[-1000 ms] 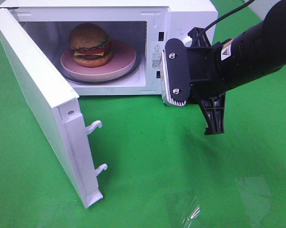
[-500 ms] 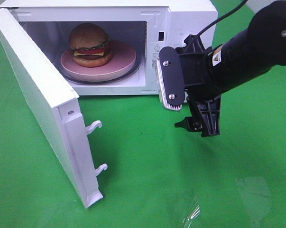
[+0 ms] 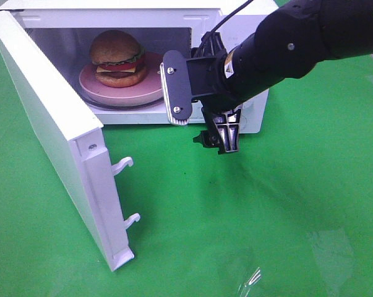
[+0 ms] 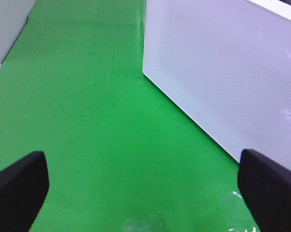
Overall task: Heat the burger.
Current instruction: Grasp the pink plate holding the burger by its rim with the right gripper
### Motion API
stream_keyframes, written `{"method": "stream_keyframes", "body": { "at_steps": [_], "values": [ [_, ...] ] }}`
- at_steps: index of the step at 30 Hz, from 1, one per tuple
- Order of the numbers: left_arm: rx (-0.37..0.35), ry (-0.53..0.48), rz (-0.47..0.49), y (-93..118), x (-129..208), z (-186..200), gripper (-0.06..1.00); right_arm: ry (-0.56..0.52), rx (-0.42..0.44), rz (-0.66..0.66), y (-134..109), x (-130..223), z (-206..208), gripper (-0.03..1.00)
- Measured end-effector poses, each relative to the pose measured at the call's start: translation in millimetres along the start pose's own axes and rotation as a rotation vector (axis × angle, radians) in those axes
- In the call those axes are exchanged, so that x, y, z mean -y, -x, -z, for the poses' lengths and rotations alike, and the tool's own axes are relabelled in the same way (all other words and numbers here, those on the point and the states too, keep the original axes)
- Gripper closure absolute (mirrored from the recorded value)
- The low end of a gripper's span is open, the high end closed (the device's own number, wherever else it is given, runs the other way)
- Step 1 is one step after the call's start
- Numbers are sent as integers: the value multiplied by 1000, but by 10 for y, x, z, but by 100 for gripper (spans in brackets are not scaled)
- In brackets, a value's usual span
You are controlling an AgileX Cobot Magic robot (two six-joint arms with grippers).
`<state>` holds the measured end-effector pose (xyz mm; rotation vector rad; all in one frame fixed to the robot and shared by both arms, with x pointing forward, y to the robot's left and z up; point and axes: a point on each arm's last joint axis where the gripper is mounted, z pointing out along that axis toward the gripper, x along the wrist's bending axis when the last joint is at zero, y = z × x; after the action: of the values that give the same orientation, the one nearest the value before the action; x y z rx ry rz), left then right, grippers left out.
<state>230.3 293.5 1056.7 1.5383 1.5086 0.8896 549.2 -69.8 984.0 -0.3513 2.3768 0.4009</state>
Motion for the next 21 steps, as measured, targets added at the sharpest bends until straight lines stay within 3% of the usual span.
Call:
{"method": "stream_keyframes", "body": {
  "at_steps": [21],
  "values": [
    [0,0,0,0,0,0,-4,34,84,-48,447,-199,-716,8]
  ]
}}
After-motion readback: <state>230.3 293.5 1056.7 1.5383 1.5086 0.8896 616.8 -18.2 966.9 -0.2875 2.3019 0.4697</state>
